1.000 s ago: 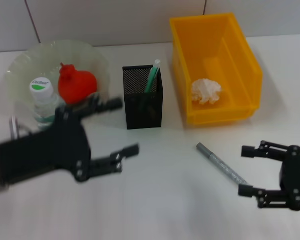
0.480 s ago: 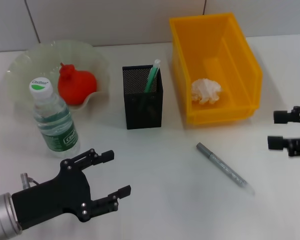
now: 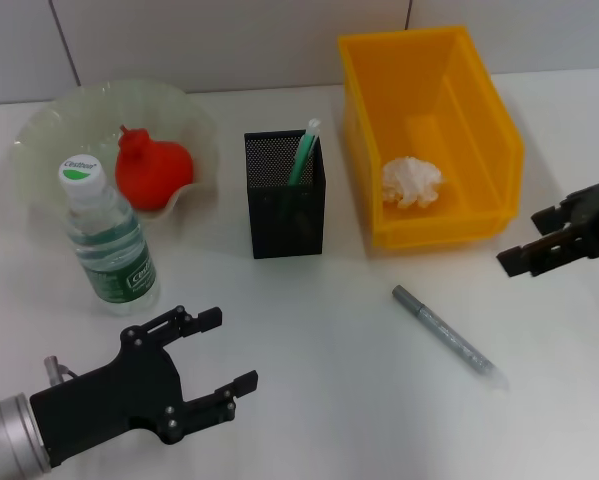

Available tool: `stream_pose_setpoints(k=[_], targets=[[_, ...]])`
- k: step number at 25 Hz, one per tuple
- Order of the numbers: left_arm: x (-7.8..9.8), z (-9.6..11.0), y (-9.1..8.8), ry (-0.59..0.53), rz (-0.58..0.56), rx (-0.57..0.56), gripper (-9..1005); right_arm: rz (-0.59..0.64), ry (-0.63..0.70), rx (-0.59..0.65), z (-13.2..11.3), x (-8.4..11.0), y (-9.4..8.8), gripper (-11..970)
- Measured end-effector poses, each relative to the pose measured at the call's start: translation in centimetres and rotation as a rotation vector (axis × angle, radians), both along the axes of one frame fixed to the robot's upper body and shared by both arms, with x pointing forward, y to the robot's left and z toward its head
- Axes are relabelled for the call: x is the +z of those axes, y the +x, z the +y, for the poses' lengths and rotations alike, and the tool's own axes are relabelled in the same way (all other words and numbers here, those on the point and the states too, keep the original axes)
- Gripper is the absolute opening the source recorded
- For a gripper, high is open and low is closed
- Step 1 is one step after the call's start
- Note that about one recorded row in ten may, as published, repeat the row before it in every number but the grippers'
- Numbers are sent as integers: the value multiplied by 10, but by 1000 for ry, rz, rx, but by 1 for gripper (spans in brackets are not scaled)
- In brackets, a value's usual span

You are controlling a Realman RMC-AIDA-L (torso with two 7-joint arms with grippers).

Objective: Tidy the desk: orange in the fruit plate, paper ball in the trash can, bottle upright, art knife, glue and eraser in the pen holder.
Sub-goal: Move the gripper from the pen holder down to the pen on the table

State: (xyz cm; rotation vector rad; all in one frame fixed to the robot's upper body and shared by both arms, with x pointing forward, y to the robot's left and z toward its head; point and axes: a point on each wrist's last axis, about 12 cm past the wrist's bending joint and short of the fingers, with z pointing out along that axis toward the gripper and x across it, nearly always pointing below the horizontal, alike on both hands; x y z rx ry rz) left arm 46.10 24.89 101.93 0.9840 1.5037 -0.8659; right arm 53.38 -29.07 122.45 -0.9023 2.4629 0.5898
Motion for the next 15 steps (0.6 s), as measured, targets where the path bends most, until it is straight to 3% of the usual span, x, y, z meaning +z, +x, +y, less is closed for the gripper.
stream_pose_setpoints(k=[9,15], targets=[[1,1,3,-18,44,12,784,118,-202,-26,42,-3,12,816],[3,-1,8,-8,30,8,784,176,-345,2,67,-22,21,816]])
